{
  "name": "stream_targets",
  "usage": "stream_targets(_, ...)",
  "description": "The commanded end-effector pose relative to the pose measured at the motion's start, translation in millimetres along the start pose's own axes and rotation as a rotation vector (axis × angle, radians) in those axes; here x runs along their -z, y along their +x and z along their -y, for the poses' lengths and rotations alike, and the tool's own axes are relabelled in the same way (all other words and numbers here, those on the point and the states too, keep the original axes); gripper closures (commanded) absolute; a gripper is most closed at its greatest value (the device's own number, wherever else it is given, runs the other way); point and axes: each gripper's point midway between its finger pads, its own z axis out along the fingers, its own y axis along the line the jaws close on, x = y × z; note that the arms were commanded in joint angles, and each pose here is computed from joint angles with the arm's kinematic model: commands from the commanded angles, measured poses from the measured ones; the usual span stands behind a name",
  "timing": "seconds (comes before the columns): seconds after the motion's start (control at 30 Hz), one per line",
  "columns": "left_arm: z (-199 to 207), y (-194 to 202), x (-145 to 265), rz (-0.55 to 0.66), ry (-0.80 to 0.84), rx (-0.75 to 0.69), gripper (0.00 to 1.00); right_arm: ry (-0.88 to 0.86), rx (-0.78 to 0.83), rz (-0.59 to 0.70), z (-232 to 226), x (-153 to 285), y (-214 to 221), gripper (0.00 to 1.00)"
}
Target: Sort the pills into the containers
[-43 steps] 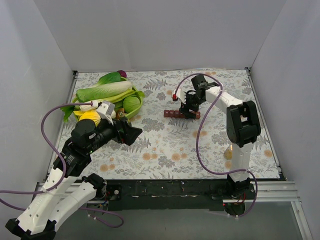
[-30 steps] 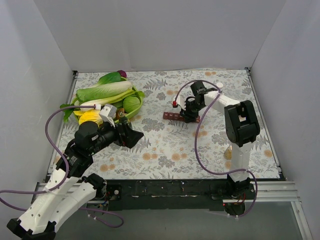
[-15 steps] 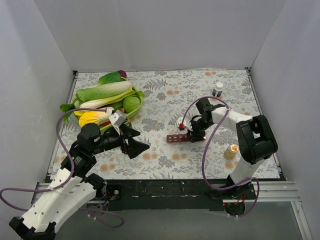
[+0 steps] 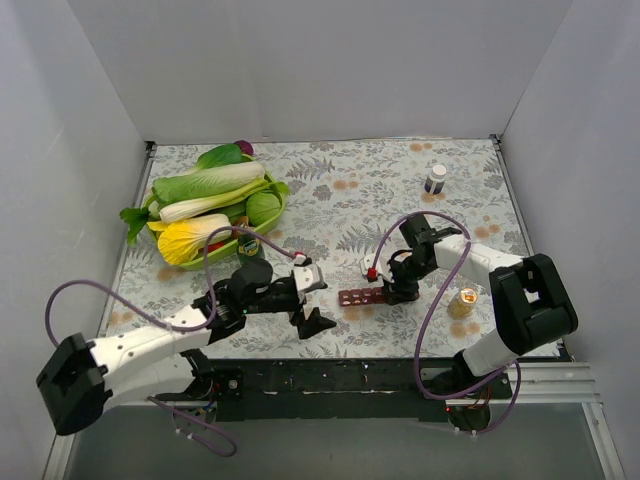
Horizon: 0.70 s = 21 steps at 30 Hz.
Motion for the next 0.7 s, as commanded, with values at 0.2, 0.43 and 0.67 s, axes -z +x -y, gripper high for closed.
stream_targets(0.2,-37,21,-56,-0.013,-0.105,-0.214,0.02,-0.005,0.018,0.046,-4,6,-11,0.41)
stream_targets(0.43,-38,39,-72,-0.061,-0.077,-0.228,0.02,-0.027,0.004,0.043,-13,10,3,0.26)
stream_targets(0.67,-42,50,-86,-0.091,-0.077,-0.253,0.02,-0.02,-0.011,0.074,-15,17,10,0.27)
